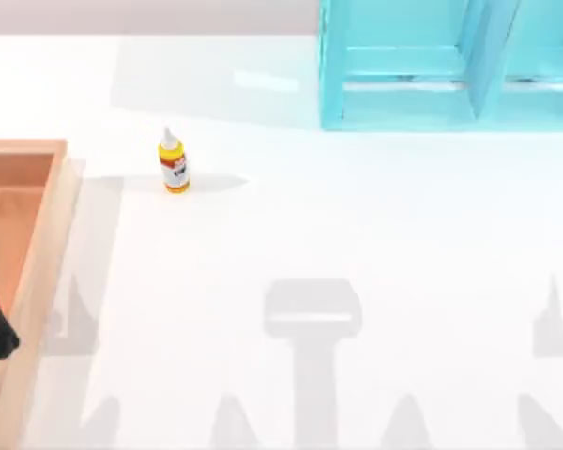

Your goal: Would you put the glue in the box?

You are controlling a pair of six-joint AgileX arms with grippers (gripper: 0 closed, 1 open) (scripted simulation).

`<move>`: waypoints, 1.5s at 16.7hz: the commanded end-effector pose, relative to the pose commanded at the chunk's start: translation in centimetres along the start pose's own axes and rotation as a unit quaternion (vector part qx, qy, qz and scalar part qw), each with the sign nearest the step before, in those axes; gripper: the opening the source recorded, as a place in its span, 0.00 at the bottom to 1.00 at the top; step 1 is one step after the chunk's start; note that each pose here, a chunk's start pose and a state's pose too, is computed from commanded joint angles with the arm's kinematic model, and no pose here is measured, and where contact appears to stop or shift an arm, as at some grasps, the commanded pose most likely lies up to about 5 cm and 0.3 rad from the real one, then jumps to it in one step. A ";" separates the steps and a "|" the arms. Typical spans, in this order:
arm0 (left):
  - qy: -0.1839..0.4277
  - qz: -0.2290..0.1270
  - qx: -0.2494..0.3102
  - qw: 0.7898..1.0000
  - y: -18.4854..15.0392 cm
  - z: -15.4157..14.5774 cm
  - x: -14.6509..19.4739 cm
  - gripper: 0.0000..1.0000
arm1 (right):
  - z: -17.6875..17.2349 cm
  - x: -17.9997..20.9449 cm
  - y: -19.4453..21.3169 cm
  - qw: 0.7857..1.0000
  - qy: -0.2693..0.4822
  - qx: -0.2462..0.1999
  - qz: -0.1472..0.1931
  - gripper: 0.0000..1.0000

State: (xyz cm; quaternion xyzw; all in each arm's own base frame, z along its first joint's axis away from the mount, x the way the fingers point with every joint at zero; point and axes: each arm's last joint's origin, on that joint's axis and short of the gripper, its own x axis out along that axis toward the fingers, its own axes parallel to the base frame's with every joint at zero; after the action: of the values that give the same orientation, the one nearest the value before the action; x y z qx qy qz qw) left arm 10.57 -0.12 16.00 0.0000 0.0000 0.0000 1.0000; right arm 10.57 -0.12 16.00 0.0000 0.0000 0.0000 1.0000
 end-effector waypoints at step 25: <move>0.051 -0.015 -0.007 0.999 -10.7 -4.8 15.6 1.00 | 0.0 0.0 0.0 1.000 0.000 0.000 0.000 1.00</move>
State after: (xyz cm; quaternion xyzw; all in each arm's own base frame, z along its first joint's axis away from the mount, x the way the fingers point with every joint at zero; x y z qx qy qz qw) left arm 26.17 -10.77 11.17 -0.0073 0.0515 -0.0151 0.9985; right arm 10.57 -0.12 16.00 0.0000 0.0000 0.0000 1.0000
